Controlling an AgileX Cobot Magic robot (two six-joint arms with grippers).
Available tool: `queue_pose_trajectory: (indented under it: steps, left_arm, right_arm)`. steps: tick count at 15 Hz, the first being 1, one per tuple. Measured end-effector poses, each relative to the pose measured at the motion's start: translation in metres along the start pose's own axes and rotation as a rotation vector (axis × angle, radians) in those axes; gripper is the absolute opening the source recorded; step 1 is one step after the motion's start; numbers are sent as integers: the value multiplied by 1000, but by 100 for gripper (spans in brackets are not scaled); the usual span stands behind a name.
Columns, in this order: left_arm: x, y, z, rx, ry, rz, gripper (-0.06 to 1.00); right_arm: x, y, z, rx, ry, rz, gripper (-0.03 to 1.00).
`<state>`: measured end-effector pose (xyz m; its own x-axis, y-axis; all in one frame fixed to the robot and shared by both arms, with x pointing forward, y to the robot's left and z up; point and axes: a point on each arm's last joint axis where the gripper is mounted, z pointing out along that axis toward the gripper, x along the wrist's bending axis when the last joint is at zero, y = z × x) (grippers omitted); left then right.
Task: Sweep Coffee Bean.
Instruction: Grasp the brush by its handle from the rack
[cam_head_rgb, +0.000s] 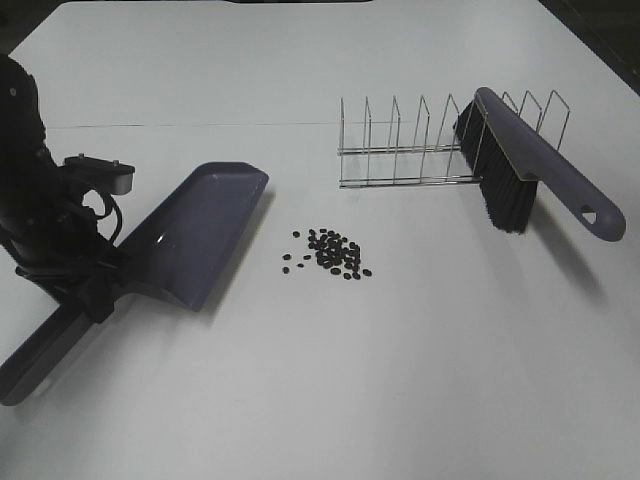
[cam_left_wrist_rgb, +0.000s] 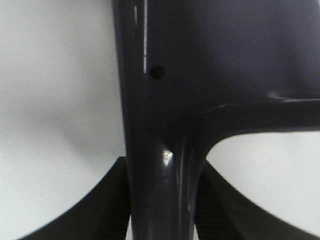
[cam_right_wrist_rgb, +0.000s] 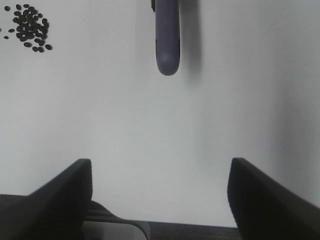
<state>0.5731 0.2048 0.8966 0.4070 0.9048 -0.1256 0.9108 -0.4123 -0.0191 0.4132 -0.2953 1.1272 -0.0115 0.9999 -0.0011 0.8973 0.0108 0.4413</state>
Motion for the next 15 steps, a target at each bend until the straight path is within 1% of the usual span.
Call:
queue_pose_trajectory:
  steps: [1, 4, 7, 10, 15]
  left_arm:
    - [1, 0, 3, 12, 6, 6, 31]
    - [2, 1, 4, 6, 15, 14, 31]
    - [2, 1, 4, 3, 15, 14, 31]
    - [2, 1, 4, 1, 15, 13, 31]
    - [2, 1, 4, 1, 15, 13, 31]
  right_arm:
    - [1, 16, 7, 21, 6, -14, 69]
    - [1, 56, 20, 42, 6, -42, 69]
    - [3, 100, 43, 60, 26, -68, 66]
    - [6, 132, 75, 100, 50, -78, 65]
    - [7, 175, 128, 135, 53, -81, 65]
